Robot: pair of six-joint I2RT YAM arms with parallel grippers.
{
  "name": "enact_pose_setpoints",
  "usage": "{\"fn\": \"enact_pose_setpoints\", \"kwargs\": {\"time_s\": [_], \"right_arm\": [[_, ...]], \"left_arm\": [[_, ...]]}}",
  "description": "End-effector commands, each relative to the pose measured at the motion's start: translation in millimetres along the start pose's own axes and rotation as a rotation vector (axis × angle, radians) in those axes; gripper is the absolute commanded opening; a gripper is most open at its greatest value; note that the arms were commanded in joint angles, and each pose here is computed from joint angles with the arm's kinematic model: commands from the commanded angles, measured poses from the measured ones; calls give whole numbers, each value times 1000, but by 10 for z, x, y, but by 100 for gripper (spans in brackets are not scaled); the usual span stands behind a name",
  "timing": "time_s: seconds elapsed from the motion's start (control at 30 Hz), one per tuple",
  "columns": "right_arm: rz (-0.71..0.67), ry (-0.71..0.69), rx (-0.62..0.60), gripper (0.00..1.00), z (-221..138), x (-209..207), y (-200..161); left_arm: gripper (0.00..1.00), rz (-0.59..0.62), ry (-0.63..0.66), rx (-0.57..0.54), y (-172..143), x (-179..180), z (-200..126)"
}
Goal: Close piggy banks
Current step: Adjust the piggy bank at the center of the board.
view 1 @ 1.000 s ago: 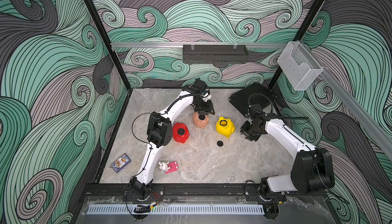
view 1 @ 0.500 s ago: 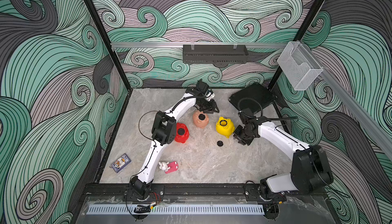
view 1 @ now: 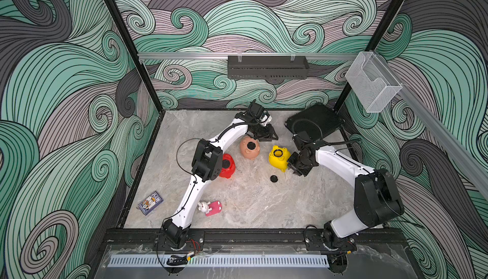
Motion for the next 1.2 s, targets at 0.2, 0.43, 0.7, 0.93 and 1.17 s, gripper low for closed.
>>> {"fn": "enact_pose_setpoints", "kwargs": {"time_s": [0.2,0.43,0.7,0.93,1.17], "right_arm": [[7,-6,-28,29,39,97,143],[24,1,-21,29,50,149,275],[46,16,-15,28,43,213,408],[49,24,-11,28,52,278,481],[48,27,-17,28,73,348,556]], "left_arm": [[38,3,-26,78,-208,-8,140],[37,8,-29,111,-302,-36,76],[37,33,-15,118,-321,-71,-30],[38,24,-2,137,-374,-69,-81],[40,44,26,144,-389,-63,-149]]}}
Point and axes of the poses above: each gripper's point midway between its finger pads, its own z axis out along the fingers, its own x axis along the line the jaws close on, y = z × x, the point moved 2 cm from there along -z, back along the fingers, and after that the axes turned 13 degrees about z, right-handed, at the moved point
